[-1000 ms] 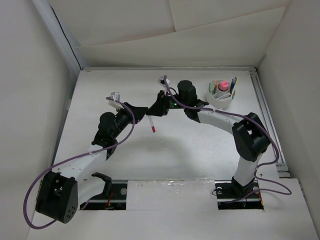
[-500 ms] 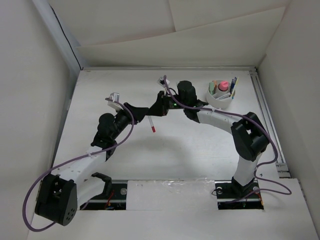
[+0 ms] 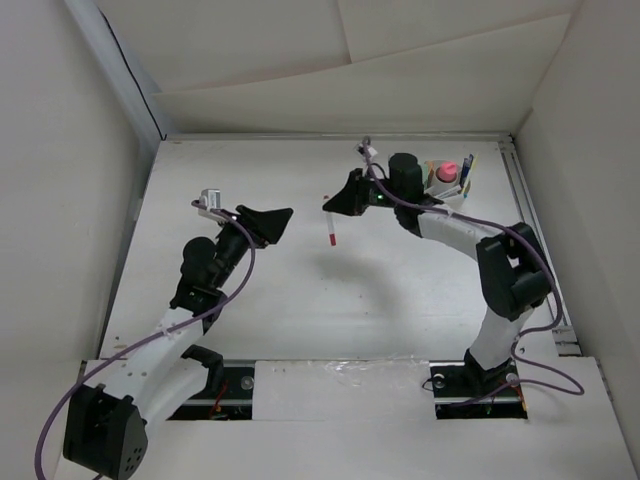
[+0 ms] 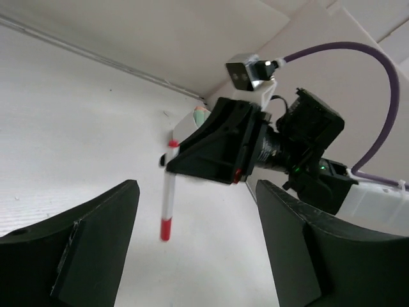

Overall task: Sort the stationery into containers
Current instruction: Place the stationery into the container

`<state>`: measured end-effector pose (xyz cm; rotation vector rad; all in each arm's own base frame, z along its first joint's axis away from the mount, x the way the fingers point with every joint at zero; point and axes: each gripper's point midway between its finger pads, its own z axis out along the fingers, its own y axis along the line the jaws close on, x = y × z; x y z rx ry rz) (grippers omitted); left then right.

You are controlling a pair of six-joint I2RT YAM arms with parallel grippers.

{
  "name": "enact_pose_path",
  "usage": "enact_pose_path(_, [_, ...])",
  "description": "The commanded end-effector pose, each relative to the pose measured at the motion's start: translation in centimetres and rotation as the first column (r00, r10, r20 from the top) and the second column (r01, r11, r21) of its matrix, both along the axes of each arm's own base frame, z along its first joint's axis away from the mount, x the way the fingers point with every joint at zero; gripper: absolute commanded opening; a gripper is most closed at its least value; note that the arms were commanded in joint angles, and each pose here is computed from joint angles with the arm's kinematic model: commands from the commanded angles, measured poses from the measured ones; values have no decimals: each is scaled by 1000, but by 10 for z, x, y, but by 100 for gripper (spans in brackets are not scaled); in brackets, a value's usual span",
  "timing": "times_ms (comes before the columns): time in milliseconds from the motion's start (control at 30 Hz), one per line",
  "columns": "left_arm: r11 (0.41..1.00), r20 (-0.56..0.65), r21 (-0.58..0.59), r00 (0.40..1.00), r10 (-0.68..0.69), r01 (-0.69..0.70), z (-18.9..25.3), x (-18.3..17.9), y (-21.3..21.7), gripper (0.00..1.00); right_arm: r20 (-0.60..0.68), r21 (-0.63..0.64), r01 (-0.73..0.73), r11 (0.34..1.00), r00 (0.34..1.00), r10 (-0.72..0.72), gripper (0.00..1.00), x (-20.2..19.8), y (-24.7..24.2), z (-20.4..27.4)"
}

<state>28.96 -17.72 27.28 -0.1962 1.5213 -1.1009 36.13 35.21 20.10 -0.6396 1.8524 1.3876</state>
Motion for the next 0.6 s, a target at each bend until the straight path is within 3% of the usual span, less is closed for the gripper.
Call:
enact_pose_path(0, [1000,-9,11,1000,24,-24,-11,2,4,71,146,72,144,987,977,-153,2,30,-47,55])
enact_pose_path(133, [999,-36,18,999,-30,30,-27,2,-7,72,195,28,487,873,854,-482,2,82,-138,64])
enact_pose_path(167, [998,-58,27,997,-49,51,-37,2,-10,72,207,25,628,778,758,-618,2,103,-176,66])
enact_pose_path(233, [998,-53,26,997,-58,60,-38,4,-12,72,217,23,738,674,655,-724,1,112,-214,67])
enact_pose_path(267, [997,-63,30,996,-70,72,-44,3,-14,72,225,18,830,557,540,-811,1,122,-248,67])
enact_pose_path(433, [990,-60,46,989,-134,137,-55,0,-24,72,268,2,966,259,249,-931,2,138,-317,65])
enact_pose_path(500, [984,-36,35,985,-171,172,-50,-4,-29,75,292,-19,983,182,179,-939,2,145,-331,58])
enact_pose_path(567, [982,-35,23,982,-188,189,-53,-7,-30,75,305,-45,989,143,150,-940,2,150,-339,49])
